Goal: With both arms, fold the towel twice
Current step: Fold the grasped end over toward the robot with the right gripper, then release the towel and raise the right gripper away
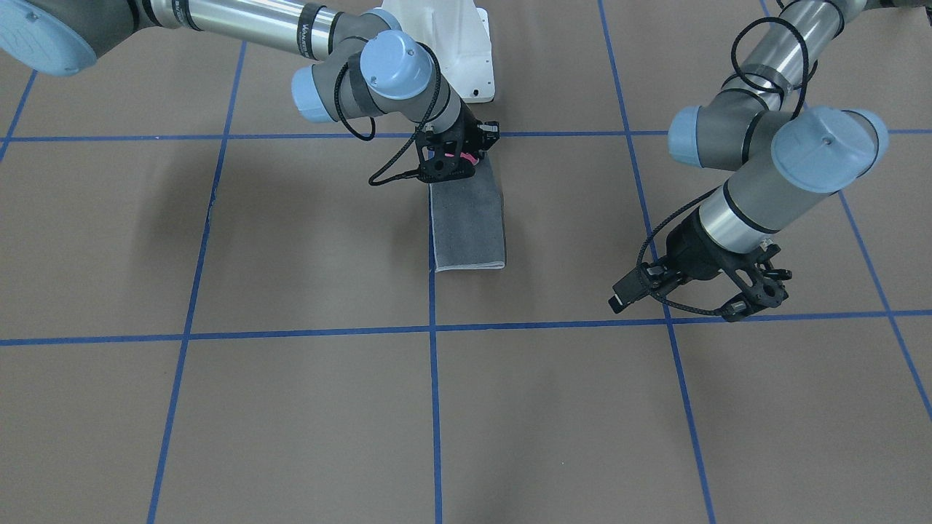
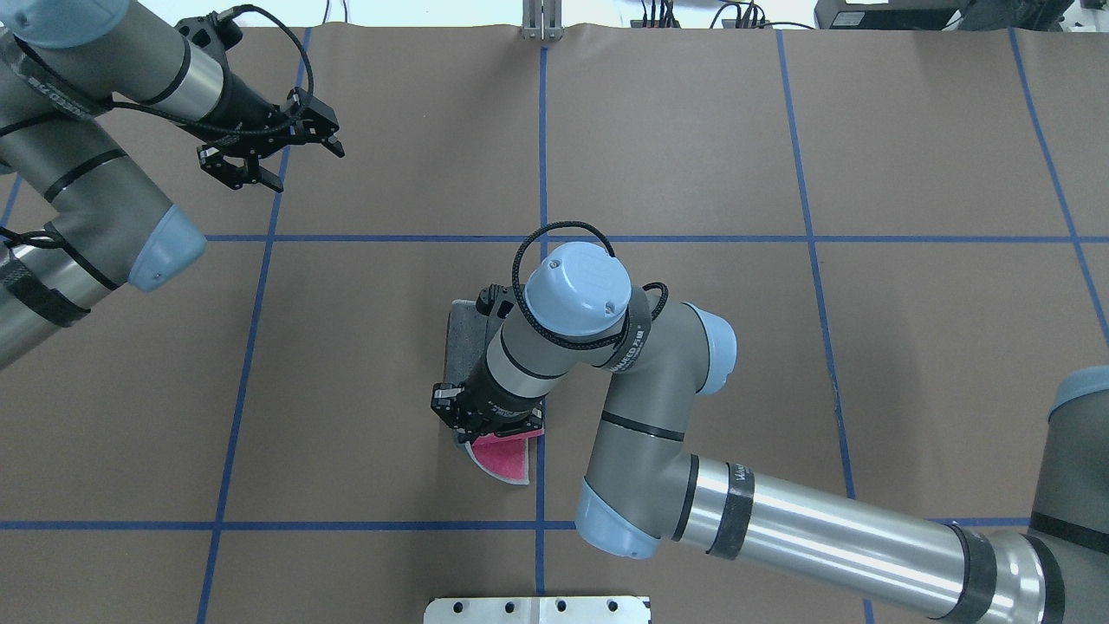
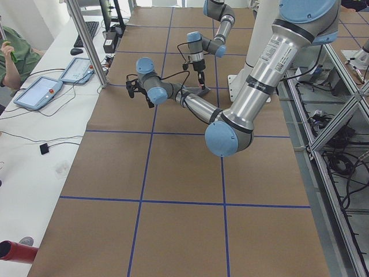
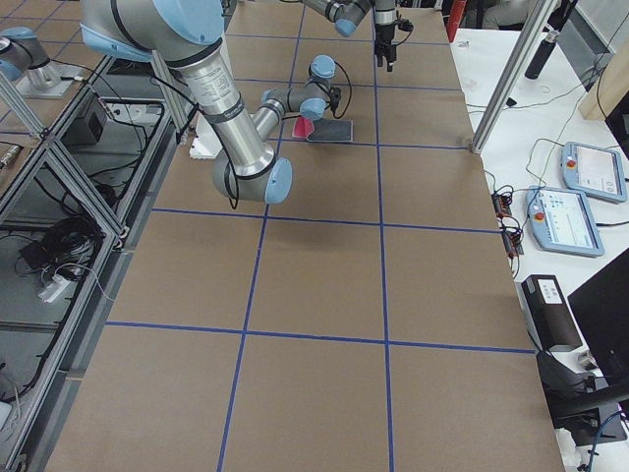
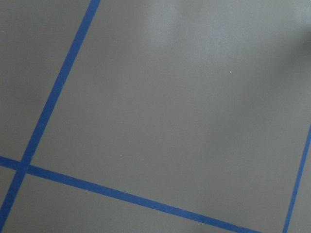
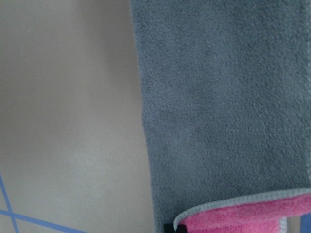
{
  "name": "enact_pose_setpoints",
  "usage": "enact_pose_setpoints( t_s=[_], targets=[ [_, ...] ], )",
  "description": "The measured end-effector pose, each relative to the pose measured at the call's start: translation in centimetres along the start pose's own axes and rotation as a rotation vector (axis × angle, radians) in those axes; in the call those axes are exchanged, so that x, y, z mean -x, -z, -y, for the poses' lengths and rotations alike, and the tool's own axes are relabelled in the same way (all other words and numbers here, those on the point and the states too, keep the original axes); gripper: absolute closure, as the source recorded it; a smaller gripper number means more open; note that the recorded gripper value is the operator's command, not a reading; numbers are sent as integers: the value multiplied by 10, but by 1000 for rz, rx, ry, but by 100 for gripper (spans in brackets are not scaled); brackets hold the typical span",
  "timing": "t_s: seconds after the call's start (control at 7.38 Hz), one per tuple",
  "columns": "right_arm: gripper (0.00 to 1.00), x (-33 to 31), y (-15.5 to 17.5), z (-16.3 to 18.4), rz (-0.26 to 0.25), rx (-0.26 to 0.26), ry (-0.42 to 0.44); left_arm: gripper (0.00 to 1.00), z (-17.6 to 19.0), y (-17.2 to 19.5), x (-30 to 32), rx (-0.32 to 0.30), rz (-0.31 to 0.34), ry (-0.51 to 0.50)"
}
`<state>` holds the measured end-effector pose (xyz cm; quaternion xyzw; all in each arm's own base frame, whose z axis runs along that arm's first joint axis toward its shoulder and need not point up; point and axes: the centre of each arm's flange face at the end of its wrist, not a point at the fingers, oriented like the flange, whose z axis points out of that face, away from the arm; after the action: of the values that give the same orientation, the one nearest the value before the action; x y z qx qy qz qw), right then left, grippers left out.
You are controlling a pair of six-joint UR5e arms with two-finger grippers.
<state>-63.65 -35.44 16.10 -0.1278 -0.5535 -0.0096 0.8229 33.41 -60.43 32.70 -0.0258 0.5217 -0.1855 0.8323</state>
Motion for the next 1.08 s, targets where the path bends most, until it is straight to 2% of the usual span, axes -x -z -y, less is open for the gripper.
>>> enact_pose_setpoints(
  t_s=[0.27, 0.68, 0.81, 1.08],
  targets=[
    [0, 11, 7, 2, 18, -9, -60, 0, -1, 0, 1, -1, 0, -2],
    [0, 19, 54, 24, 82, -67, -128, 0, -3, 1, -2, -21, -4, -9],
    [0, -2, 80, 44, 91, -107, -143, 0, -8, 2, -6, -19, -10, -9],
    [0, -69, 156, 97, 94, -185, -170, 0, -34, -1, -24, -1, -33, 87]
  ],
)
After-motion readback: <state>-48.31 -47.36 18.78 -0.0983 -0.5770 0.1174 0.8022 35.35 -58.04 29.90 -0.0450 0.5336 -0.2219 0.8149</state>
